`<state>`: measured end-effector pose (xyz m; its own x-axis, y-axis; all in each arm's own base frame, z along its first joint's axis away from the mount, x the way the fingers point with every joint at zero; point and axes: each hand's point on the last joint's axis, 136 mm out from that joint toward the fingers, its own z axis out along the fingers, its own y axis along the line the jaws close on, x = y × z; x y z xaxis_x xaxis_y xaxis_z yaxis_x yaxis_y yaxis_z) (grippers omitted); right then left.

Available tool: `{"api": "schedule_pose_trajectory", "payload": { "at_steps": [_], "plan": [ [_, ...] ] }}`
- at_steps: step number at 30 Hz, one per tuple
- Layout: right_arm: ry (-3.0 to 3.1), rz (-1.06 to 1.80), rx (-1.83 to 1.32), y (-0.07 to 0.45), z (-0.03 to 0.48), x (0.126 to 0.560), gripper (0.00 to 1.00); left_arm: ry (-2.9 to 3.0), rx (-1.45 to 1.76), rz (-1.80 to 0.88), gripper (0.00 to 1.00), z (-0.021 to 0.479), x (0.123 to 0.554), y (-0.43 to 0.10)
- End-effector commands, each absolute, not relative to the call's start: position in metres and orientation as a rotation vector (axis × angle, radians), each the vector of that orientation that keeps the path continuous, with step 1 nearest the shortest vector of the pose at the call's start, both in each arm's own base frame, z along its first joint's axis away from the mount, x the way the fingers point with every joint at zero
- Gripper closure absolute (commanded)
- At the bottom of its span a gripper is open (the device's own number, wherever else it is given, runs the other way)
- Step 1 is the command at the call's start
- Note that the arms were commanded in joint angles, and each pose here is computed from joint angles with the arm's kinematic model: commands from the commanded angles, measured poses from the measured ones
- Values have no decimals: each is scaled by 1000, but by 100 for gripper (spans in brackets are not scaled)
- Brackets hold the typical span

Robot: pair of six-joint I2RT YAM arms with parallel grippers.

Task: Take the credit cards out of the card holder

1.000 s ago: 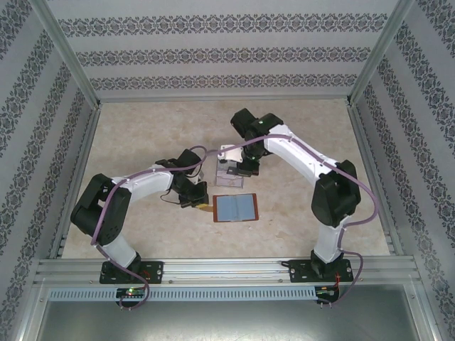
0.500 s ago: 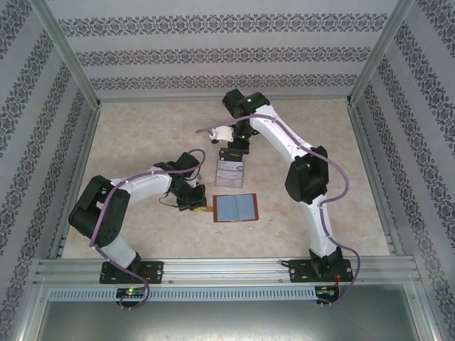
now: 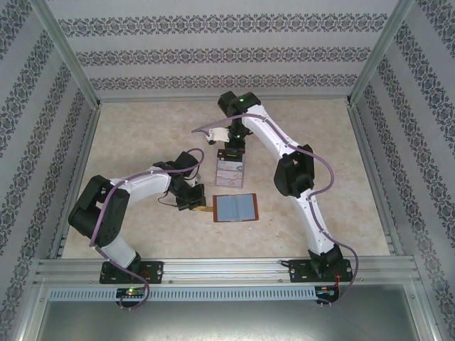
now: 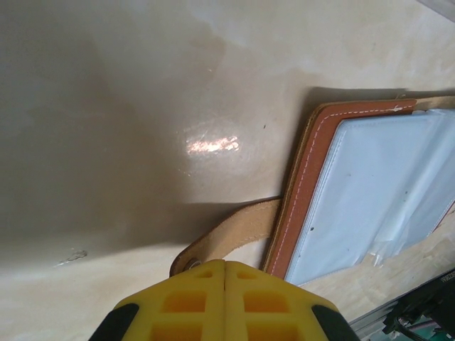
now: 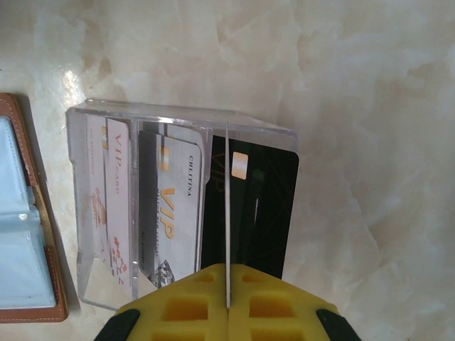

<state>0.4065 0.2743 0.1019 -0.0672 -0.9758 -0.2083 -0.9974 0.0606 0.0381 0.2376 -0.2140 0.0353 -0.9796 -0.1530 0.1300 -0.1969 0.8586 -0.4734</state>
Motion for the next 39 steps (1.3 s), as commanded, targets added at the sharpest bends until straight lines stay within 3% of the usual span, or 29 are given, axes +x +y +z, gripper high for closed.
{"api": "schedule_pose_trajectory", "payload": {
  "at_steps": [1,9,13,33,39],
  "plan": [
    [2229,279,-2072,267,95,404,97,-2944,318,732,96,33,237,-205],
    [2282,298,-2072,262,86,399,96,-2942,316,733,96,33,237,-206],
    [2283,280,-2063,261,89,401,85,-2941,312,733,96,33,237,-206],
    [2267,19,-1770,238,148,436,72,-3004,264,718,94,40,249,-204],
    [2272,5,-1616,229,157,430,58,-3052,256,698,91,41,257,-197]
  ]
}}
